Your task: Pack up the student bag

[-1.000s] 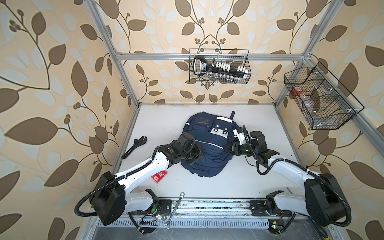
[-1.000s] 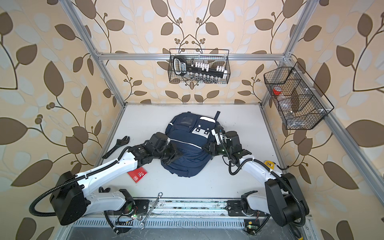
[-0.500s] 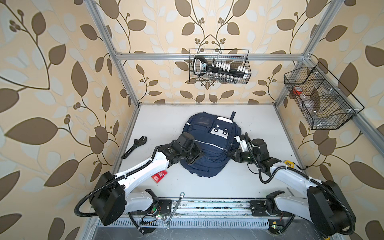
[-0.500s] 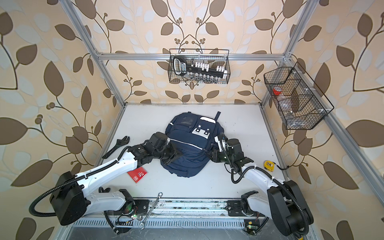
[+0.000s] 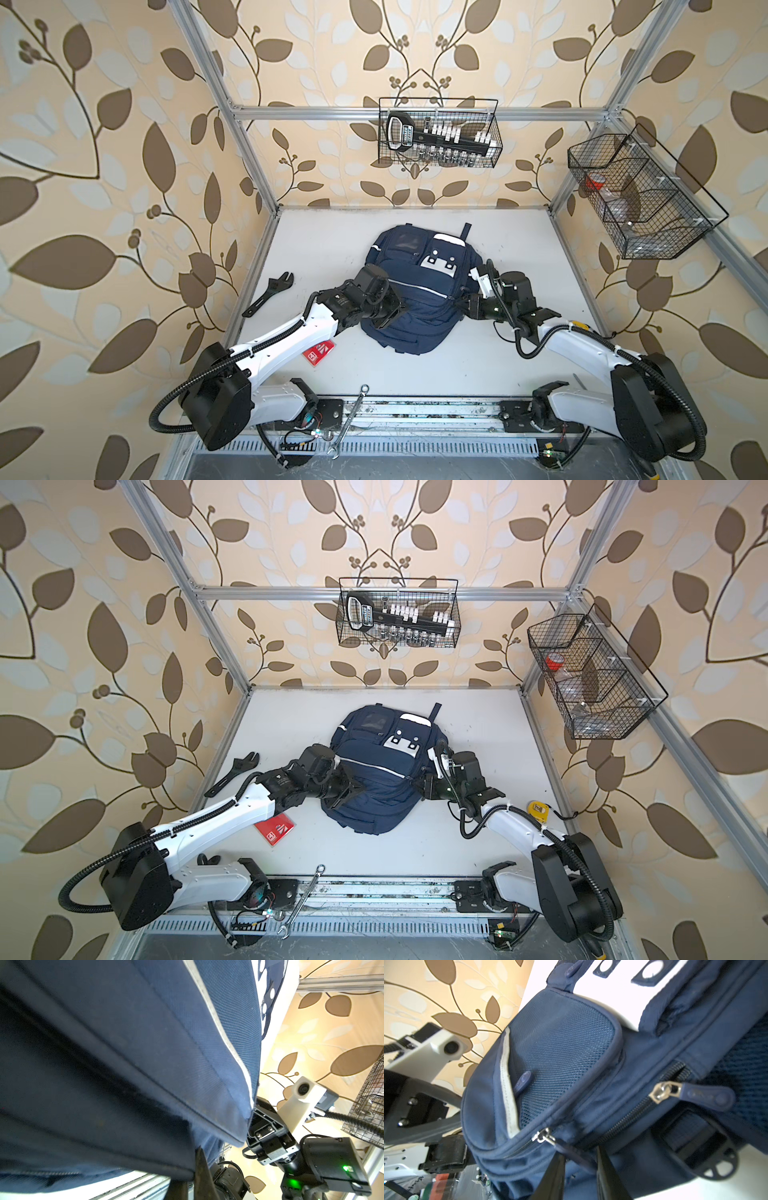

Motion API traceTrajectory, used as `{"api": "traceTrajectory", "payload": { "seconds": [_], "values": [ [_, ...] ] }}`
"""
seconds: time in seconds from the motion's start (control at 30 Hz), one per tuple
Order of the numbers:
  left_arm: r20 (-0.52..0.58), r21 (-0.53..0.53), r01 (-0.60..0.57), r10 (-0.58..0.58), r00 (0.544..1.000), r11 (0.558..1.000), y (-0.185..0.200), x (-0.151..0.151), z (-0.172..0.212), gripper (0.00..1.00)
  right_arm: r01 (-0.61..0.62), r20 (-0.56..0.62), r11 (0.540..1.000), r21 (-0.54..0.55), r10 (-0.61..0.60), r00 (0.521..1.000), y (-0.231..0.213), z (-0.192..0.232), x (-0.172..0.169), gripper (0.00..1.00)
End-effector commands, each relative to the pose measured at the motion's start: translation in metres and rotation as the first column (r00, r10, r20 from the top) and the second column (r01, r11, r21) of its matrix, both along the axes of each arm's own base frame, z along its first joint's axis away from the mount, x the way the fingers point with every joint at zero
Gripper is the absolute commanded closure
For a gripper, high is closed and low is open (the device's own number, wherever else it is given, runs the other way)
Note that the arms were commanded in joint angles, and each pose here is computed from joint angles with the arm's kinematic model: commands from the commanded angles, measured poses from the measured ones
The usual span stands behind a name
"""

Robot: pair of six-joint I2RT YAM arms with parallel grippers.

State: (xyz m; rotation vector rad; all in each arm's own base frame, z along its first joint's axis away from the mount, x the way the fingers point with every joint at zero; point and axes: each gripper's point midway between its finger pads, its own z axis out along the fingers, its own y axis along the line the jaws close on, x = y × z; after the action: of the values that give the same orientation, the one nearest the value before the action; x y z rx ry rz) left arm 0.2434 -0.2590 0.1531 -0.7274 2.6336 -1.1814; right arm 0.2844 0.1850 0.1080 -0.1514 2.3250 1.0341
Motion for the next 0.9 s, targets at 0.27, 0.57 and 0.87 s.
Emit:
{"api": "traceTrajectory", "payload": {
  "seconds": [0.27, 0.57, 0.87],
  "values": [
    [0.055, -0.036, 0.023, -0.021, 0.998, 0.999, -0.010, 0.012, 0.019, 1.00, 0.005, 0.037, 1.000, -0.030, -0.004, 0.999, 0.000, 0.014, -0.012, 1.00],
    [0.048, -0.026, 0.015, -0.014, 0.999, 1.000, -0.009, 0.013, 0.011, 1.00, 0.044, 0.059, 0.990, -0.130, -0.036, 0.998, 0.016, 0.025, -0.044, 1.00],
    [0.055, -0.064, 0.026, -0.023, 0.998, 0.998, -0.017, 0.014, 0.011, 1.00, -0.029, 0.109, 0.975, -0.219, 0.054, 0.993, 0.086, 0.031, -0.080, 1.00]
  ]
}}
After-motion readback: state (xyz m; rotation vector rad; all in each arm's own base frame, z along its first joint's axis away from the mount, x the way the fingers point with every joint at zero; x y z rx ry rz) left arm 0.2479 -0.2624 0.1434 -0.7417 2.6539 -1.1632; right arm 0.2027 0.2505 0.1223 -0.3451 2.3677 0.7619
